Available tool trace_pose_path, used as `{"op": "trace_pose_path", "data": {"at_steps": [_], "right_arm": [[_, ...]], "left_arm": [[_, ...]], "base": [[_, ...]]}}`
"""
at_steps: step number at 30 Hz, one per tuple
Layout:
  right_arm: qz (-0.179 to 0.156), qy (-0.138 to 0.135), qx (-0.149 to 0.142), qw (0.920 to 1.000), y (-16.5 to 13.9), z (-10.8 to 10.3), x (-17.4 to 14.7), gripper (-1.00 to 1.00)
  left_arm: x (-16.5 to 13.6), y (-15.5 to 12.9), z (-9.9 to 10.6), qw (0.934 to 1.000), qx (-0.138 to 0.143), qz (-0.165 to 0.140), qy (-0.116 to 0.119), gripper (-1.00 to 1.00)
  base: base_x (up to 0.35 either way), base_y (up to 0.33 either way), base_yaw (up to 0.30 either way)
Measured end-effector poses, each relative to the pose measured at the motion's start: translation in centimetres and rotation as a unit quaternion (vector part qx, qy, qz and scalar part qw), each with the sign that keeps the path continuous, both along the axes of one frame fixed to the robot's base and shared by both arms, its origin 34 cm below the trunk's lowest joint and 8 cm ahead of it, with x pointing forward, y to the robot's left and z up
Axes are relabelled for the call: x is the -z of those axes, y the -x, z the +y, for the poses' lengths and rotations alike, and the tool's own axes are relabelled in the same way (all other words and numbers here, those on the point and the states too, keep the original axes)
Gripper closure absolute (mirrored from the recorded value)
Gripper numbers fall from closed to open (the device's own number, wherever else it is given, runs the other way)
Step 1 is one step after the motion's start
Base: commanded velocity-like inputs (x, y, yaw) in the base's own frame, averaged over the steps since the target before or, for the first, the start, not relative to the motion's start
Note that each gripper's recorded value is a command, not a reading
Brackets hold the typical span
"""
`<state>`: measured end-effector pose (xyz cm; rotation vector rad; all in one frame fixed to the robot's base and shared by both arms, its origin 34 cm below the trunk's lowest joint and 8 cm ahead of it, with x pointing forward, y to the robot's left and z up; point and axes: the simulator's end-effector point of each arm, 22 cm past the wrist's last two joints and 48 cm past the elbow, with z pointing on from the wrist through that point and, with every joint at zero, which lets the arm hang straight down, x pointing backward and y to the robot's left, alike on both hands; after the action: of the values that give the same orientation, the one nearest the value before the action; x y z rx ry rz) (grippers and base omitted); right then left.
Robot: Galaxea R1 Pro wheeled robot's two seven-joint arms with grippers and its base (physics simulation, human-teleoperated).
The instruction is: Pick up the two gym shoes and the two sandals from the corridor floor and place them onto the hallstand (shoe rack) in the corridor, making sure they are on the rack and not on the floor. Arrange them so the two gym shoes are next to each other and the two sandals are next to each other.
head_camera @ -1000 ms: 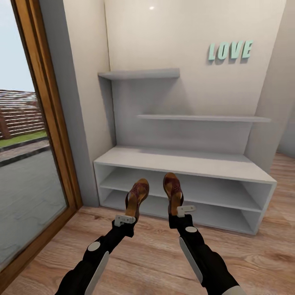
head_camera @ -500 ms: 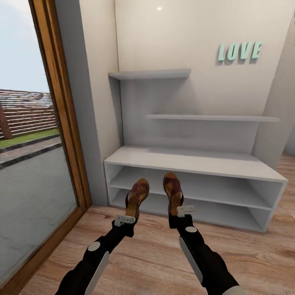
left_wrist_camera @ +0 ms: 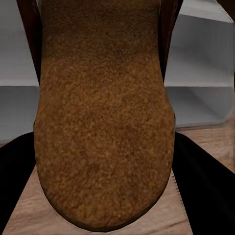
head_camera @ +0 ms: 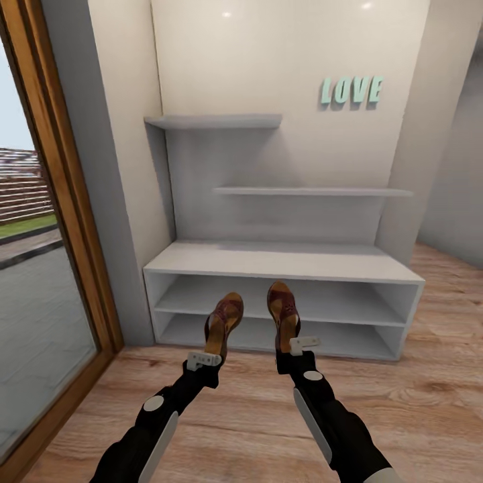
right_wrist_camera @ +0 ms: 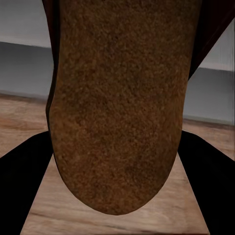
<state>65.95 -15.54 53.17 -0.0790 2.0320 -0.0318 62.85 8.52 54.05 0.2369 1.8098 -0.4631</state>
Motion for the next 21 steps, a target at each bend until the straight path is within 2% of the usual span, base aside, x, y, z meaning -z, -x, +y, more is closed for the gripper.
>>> {"op": "trace_pose_path", "data": {"at_steps": [10, 14, 16, 17, 19, 20, 21], "right_arm": [[-0.002, 0.001, -0.001, 1.0, 0.0, 0.1, 0.0, 1.0], [-0.003, 0.0, 0.005, 1.0, -0.1, -0.4, -0.1, 1.0], [-0.001, -0.005, 0.016, 0.9999, -0.2, -1.3, 0.0, 1.0], [0.001, -0.011, 0.031, 0.9995, -0.4, -2.5, 0.0, 1.0], [0.005, -0.035, 0.081, 0.9961, -0.6, -6.5, 0.3, 1.0], [0.009, -0.062, 0.125, 0.9902, -0.5, -9.9, 0.6, 1.0], [0.013, -0.083, 0.178, 0.9804, 0.1, -14.3, 1.2, 1.0]], "left_arm": [[0.0, 0.0, 0.0, 1.0, 0.001, 0.0, -0.002, 1.0], [0.1, 0.0, 0.0, 1.0, 0.001, 0.001, -0.002, 1.0], [0.1, 0.0, 0.2, 1.0, -0.001, 0.002, -0.002, 1.0], [0.2, -0.1, 0.5, 1.0, -0.004, 0.002, -0.002, 1.0], [0.2, -0.3, 1.2, 0.9999, -0.012, 0.004, 0.0, 1.0], [0.2, -0.5, 1.7, 0.9998, -0.018, 0.004, 0.002, 1.0], [0.2, -0.5, 1.9, 0.9998, -0.021, 0.005, 0.003, 1.0]], "base": [[0.0, 0.0, -0.022], [0.0, 0.0, 0.0], [0.0, 0.0, 0.0], [0.0, 0.0, 0.0], [0.0, 0.0, 0.0], [0.0, 0.0, 0.0], [0.0, 0.0, 0.0]]}}
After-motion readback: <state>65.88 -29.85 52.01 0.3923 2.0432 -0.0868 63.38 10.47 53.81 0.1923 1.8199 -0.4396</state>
